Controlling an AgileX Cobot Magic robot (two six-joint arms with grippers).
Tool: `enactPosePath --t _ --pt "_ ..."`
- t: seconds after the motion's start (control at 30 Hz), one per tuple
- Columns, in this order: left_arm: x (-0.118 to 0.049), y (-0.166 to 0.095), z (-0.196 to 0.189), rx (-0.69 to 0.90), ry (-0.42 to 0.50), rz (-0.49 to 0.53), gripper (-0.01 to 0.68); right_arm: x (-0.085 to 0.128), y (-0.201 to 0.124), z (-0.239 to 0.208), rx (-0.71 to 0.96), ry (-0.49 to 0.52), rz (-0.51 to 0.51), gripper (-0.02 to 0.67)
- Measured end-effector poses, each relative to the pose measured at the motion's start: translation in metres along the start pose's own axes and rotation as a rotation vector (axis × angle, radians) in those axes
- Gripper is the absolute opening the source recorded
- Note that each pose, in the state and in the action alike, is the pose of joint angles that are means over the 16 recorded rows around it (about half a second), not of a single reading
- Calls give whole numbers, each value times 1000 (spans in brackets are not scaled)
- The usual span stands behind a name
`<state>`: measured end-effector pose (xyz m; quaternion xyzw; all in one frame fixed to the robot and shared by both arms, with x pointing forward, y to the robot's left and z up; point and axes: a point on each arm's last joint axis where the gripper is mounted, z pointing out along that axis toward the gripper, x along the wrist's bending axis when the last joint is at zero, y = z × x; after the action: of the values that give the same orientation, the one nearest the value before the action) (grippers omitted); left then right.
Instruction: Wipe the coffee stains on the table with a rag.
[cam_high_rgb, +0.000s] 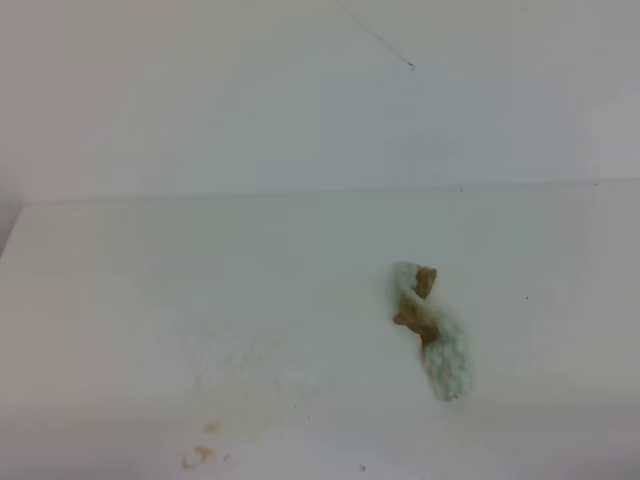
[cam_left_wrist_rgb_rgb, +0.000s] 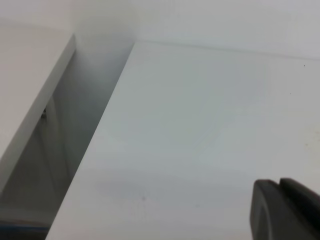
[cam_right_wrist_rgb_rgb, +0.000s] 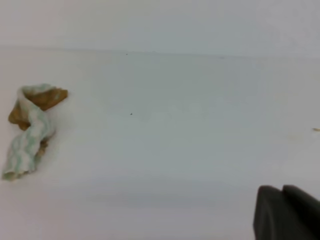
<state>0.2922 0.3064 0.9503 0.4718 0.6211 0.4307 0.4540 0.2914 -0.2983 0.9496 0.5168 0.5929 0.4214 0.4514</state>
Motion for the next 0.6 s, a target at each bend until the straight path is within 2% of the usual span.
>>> enactPosePath --t 0.33,0.6 --pt "0 0 0 0 0 0 1 -7 0 0 3 -125 28 11" --pt "0 0 0 0 0 0 1 -9 -1 0 10 -158 36 11"
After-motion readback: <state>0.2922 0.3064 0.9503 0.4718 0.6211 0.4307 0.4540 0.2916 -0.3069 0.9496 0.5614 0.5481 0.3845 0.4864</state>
